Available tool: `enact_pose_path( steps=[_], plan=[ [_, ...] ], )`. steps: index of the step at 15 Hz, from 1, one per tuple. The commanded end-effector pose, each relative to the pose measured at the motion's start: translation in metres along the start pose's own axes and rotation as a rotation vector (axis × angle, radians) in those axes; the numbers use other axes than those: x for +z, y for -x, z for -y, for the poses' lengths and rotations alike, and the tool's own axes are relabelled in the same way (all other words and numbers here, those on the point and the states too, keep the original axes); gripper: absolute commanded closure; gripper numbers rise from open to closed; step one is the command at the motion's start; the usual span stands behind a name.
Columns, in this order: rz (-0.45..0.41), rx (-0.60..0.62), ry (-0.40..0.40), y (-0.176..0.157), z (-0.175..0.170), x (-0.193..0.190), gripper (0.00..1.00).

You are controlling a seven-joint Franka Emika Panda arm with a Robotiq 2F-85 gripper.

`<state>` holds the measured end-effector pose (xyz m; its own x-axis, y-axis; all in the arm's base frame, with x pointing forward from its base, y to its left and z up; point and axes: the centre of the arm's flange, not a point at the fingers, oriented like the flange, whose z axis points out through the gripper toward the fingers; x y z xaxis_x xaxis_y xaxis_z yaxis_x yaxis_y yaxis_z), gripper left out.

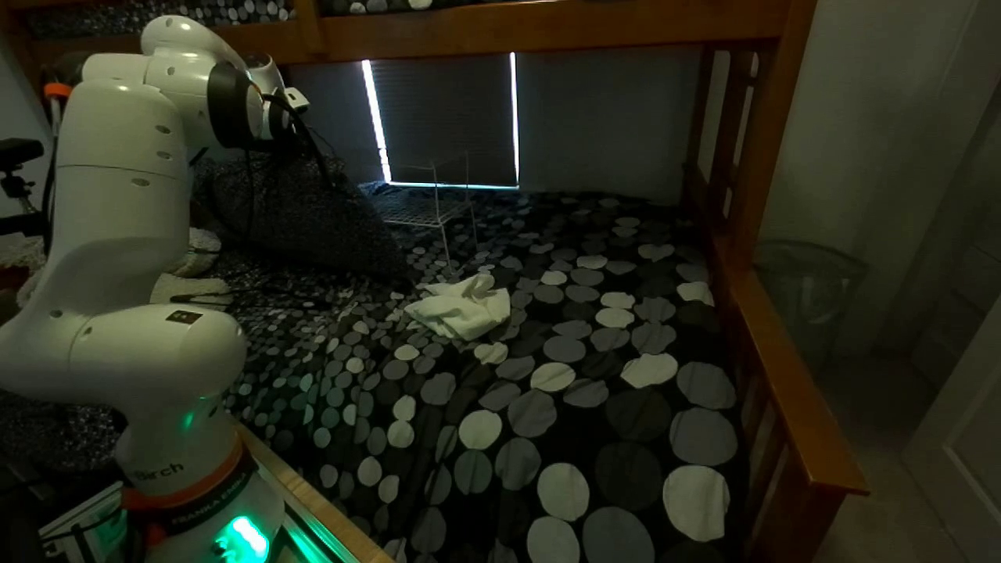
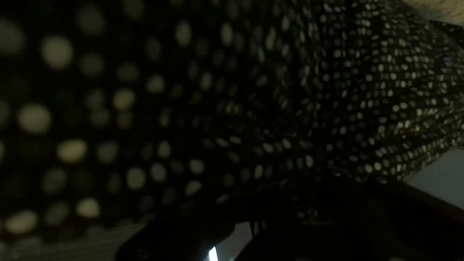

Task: Place the pillow in front of the wire rack

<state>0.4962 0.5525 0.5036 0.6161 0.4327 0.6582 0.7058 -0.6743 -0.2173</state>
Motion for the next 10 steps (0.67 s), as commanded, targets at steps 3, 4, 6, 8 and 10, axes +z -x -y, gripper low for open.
enact_pose_path(
  steps=[3,4,6,8,10],
  plan=[
    [0.09,0.105,-0.171,-0.019,0.012,-0.017,0.27],
    [0.108,0.136,-0.196,-0.022,0.015,-0.021,0.19],
    [0.143,0.197,-0.242,-0.028,0.017,-0.033,0.04],
    [0.165,0.217,-0.198,-0.027,0.006,-0.04,0.0],
    [0.194,0.238,-0.128,-0.015,-0.015,-0.043,0.0]
  ],
)
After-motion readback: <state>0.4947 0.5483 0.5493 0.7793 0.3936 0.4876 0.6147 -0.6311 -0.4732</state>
